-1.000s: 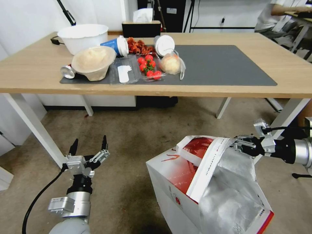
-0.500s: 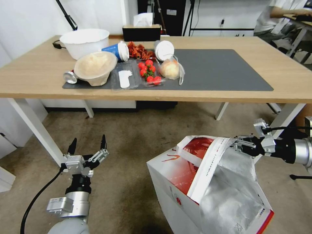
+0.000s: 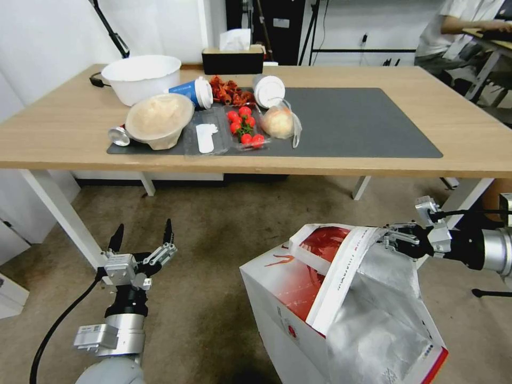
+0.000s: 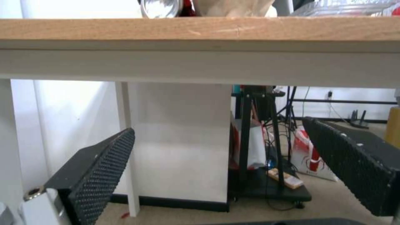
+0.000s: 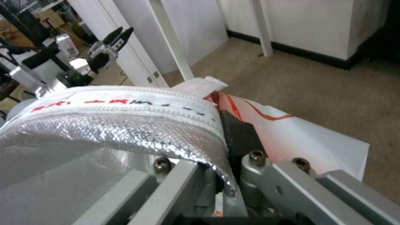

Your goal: Pick up the food delivery bag from the floor and place it on the table.

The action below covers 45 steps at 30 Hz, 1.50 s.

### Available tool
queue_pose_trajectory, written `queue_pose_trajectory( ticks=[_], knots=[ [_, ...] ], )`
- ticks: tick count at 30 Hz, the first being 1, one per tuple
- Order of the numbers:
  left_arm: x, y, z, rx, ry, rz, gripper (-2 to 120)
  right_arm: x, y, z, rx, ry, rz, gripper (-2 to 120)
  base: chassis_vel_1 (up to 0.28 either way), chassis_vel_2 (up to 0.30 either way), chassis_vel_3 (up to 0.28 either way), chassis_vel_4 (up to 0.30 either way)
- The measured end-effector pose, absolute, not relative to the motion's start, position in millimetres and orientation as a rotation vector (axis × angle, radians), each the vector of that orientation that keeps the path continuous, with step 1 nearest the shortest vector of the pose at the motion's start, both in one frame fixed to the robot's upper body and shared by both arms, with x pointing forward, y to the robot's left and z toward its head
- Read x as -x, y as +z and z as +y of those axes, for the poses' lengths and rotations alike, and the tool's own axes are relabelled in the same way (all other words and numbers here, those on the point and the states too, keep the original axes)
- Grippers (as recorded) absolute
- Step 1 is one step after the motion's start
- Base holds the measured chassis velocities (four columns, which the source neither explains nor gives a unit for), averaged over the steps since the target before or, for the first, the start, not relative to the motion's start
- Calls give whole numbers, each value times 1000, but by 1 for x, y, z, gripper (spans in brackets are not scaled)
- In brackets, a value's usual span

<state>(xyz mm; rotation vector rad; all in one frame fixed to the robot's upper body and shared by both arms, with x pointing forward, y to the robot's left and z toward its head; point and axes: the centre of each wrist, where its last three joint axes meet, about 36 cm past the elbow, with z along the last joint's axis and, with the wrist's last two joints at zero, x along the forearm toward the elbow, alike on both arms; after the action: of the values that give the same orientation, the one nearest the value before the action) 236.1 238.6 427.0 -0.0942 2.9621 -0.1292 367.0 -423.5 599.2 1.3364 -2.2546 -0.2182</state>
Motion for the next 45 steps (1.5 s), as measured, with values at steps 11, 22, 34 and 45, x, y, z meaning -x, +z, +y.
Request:
queue_pose_trajectory(
  ticks=[11,22,34,45],
  knots=[
    [-237,427,239,92,-125,2958,100,-365,597,-422,-1342,-207,-2258,0,0,0,0,0],
    [-237,423,235,88,-126,2960,100,-367,602,-420,-1347,-184,-2267,0,0,0,0,0],
    [-236,423,236,81,-98,2953,100,-365,597,-420,-1344,-184,-2270,0,0,0,0,0],
    [-237,420,236,81,-83,2938,100,-365,598,-419,-1358,-175,-2267,0,0,0,0,0]
  ],
)
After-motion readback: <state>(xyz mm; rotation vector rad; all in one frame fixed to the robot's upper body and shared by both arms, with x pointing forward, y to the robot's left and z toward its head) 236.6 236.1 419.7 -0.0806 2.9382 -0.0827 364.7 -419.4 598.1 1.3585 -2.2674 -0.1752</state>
